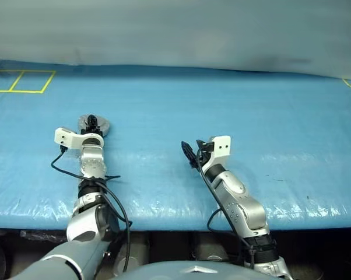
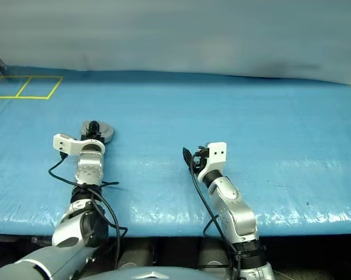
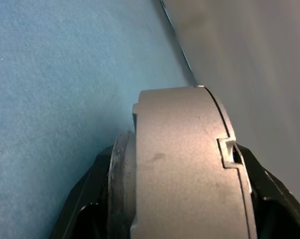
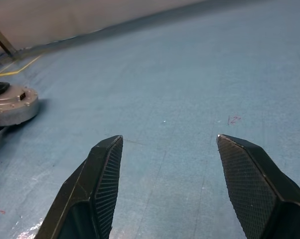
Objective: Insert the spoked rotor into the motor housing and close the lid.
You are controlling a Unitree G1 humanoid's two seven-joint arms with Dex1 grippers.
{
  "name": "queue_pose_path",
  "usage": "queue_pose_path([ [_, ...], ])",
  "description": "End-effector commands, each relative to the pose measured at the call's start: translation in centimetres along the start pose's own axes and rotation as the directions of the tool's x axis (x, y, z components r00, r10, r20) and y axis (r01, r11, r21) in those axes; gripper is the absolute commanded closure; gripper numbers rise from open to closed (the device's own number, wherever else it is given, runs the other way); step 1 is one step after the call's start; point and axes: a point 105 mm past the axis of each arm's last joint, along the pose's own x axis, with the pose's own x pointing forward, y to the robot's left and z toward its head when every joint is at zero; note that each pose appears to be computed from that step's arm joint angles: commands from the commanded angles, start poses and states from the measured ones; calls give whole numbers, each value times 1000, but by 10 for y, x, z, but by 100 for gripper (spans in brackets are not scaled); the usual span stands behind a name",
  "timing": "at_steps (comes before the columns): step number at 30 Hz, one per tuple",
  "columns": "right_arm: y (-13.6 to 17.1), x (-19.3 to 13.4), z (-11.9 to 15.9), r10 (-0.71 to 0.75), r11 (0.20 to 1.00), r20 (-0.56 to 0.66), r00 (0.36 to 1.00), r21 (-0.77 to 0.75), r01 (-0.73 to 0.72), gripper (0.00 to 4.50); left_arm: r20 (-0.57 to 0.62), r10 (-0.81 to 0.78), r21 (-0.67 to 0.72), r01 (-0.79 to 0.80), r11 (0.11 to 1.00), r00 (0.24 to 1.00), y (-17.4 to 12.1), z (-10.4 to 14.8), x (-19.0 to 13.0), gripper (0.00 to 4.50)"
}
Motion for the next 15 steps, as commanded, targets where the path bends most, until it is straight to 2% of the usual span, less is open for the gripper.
queue_pose_path([
  [1, 0, 2, 8, 11, 1000, 23, 1000, -13, -11, 131, 121, 52, 159, -71, 985, 991, 12, 27, -4, 78],
  [2, -2, 2, 8, 1, 1000, 22, 1000, -12, -1, 131, 219, 100, 175, -140, 974, 970, 20, 48, -9, 51],
  [4, -6, 3, 10, -10, 1000, 22, 1000, -15, 10, 131, 402, 181, 189, -275, 943, 897, 33, 89, -25, 51],
  [5, -7, 4, 10, -12, 1000, 22, 1000, -15, 12, 131, 447, 197, 189, -308, 933, 873, 36, 98, -30, 51],
  [7, -8, 4, 9, -12, 1000, 17, 1000, -7, 12, 131, 518, 204, 275, -388, 880, 831, 37, 113, -40, 51],
  [10, -5, 3, 10, -1, 1000, 26, 1000, -3, 1, 131, 600, 83, 352, -355, 866, 796, 9, 130, -50, 51],
  [12, -6, 0, 17, -2, 999, 54, 999, -51, 5, 131, 574, -78, 454, -238, 859, 815, -25, 125, -48, 51],
  [14, -13, -6, 30, -24, 988, 110, 994, -152, 41, 131, 451, -303, 573, -12, 819, 839, -69, 102, -46, 51],
  [15, -27, -13, 54, -103, 953, 232, 967, -255, 163, 131, 247, -518, 655, 254, 712, 819, -108, 68, -51, 51],
])
